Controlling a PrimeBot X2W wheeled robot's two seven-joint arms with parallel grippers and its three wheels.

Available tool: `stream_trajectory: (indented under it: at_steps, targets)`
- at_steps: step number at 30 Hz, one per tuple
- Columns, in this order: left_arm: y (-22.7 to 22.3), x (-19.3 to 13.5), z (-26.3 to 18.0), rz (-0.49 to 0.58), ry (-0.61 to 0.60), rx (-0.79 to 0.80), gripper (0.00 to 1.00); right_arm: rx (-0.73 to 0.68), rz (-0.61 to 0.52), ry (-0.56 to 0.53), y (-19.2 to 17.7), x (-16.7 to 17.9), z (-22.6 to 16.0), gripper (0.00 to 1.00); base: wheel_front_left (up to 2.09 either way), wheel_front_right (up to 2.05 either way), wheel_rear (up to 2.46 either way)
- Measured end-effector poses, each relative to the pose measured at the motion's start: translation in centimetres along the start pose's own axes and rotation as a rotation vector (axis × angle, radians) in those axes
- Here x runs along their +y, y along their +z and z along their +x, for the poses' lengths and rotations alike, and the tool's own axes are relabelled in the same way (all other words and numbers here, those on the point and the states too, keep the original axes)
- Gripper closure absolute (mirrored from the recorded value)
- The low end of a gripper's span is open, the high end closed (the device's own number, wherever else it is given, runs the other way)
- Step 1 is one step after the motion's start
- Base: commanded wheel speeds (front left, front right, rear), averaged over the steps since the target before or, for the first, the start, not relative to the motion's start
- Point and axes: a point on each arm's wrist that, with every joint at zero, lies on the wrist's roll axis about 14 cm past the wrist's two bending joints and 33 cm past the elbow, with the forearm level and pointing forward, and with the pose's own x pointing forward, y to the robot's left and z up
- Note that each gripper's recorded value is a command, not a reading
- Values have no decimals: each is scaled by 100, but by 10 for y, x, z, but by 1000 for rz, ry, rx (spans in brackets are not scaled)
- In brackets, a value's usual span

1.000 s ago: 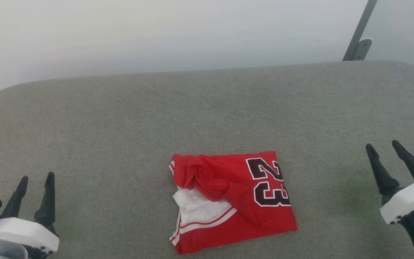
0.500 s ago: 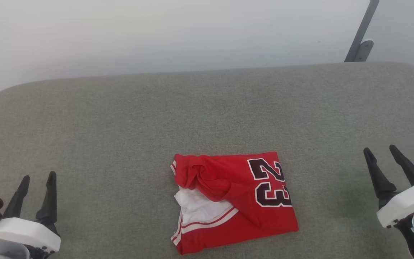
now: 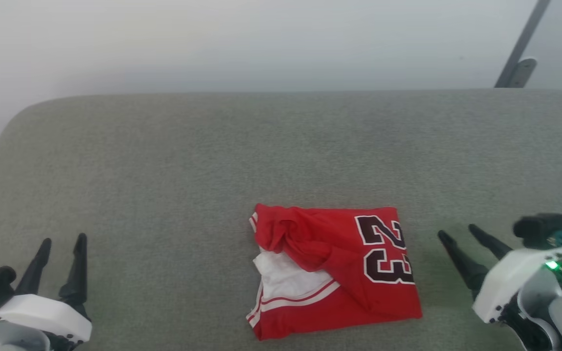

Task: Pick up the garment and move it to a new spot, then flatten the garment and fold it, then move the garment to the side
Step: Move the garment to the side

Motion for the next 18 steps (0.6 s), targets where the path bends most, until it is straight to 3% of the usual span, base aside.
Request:
stream_trajectory:
  at_steps: [8,18]
  targets:
    - [-8,6,-8,-15,27,19,0,257,-32,135,-29,38,19,0,0,0,0]
    - [-17,13,-9,-30,65,41,0,550,-95,166,-64,44,40,0,0,0,0]
